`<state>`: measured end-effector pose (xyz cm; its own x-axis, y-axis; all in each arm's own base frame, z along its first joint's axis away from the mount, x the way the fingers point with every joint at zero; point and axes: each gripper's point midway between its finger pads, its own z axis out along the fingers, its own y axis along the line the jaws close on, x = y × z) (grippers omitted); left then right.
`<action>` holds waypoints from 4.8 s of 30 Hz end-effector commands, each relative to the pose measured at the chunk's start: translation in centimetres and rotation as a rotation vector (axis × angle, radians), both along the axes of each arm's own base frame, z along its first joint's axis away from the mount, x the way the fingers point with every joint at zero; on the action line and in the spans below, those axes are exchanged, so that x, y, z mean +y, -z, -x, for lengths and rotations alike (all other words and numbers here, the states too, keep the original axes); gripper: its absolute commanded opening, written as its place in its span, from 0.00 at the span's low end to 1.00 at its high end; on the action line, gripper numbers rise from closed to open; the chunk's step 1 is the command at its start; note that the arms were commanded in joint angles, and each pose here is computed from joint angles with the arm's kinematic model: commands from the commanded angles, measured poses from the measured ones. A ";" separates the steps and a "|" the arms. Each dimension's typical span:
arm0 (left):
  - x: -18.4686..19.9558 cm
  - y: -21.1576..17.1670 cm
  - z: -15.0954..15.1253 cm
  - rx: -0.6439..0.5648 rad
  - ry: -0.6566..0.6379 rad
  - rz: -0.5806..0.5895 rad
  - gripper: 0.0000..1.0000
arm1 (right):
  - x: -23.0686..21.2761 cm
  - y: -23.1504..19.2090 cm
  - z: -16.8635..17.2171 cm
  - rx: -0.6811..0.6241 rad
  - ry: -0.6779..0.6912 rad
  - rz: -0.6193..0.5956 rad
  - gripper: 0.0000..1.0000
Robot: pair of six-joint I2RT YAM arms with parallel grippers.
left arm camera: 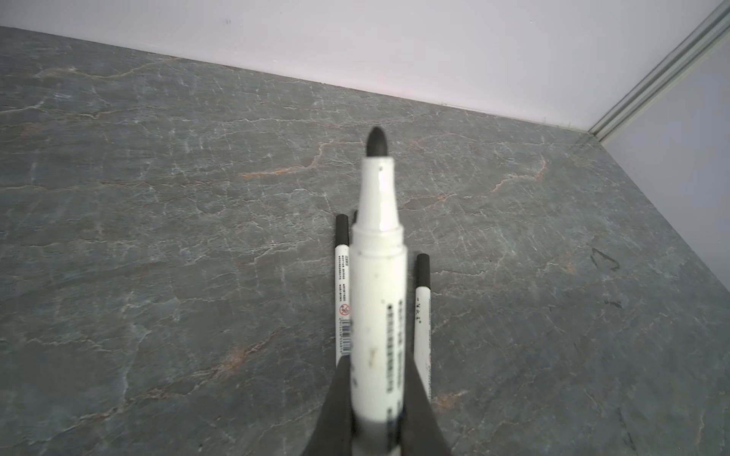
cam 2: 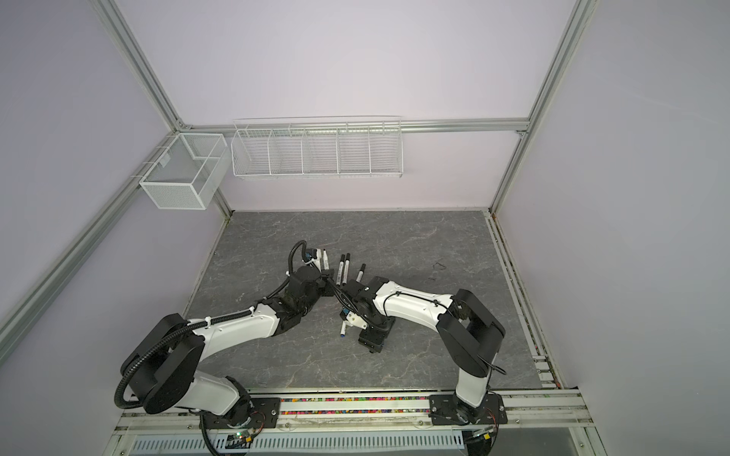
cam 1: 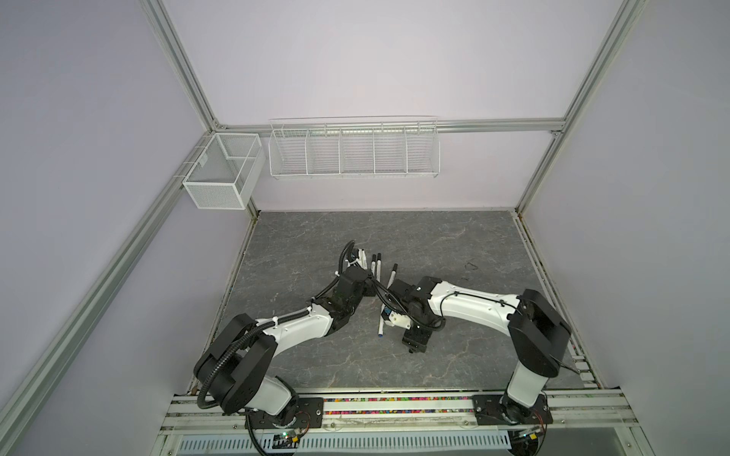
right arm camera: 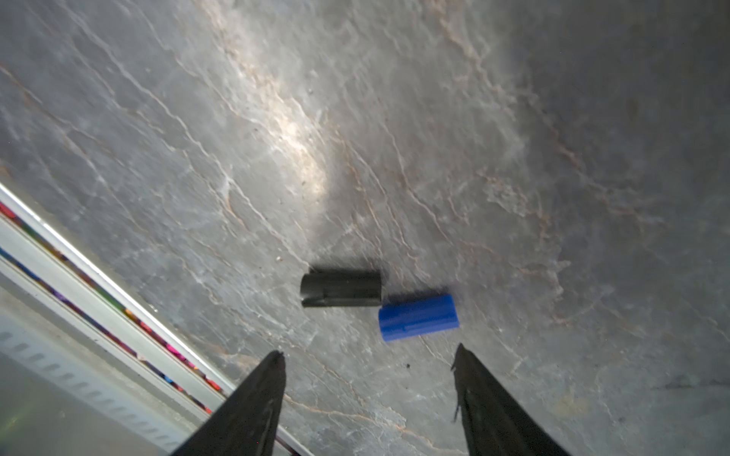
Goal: Insert the pens into the pen caps
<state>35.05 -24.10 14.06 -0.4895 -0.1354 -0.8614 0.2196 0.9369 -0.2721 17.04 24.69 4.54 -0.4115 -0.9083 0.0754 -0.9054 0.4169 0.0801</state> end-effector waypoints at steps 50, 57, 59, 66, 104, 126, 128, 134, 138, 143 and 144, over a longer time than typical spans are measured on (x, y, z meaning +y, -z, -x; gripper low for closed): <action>3.9 -2.0 -2.5 0.000 -0.237 -0.019 0.00 | 2.9 0.9 -13.0 -0.248 0.209 -0.147 0.48; 3.2 -1.7 -2.8 0.013 -0.226 -0.006 0.00 | 2.6 -0.5 -12.9 -0.223 0.305 -0.230 0.64; 3.1 -1.6 -2.9 0.015 -0.224 -0.002 0.00 | 2.6 -1.2 -12.9 -0.205 0.340 -0.264 0.67; 3.3 -1.6 -2.9 0.012 -0.238 0.003 0.00 | 2.7 -0.8 -12.1 -0.108 0.415 -0.296 0.67; 3.1 -0.7 -2.7 0.019 -0.217 -0.002 0.00 | -3.0 -1.8 -3.3 -0.080 0.287 -0.154 0.68; 5.8 -1.6 -1.5 -0.006 -0.259 -0.059 0.00 | -3.7 4.1 -3.0 -0.068 0.156 0.193 0.46; 5.7 -1.7 -1.6 -0.006 -0.258 -0.056 0.00 | -3.7 4.4 -3.1 -0.073 0.155 0.197 0.41; 5.4 -1.6 -1.7 0.000 -0.254 -0.053 0.00 | -2.2 4.3 -4.3 -0.115 0.180 0.129 0.21; 5.5 -1.6 -1.8 0.003 -0.259 -0.054 0.00 | 0.2 3.2 -5.7 -0.138 0.188 0.011 0.13; 5.7 -1.7 -1.9 0.001 -0.274 -0.054 0.00 | 4.8 -0.1 -7.4 -0.148 0.172 -0.223 0.11; 5.7 -1.7 -1.9 0.002 -0.276 -0.050 0.00 | 5.5 -0.6 -7.8 -0.152 0.170 -0.250 0.11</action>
<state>36.59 -18.86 15.30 -0.4547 -0.1998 -0.8680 -0.0157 0.9762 -0.2165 23.11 26.37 2.66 -0.5785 -0.8147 -0.0404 -0.8155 0.5788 0.0048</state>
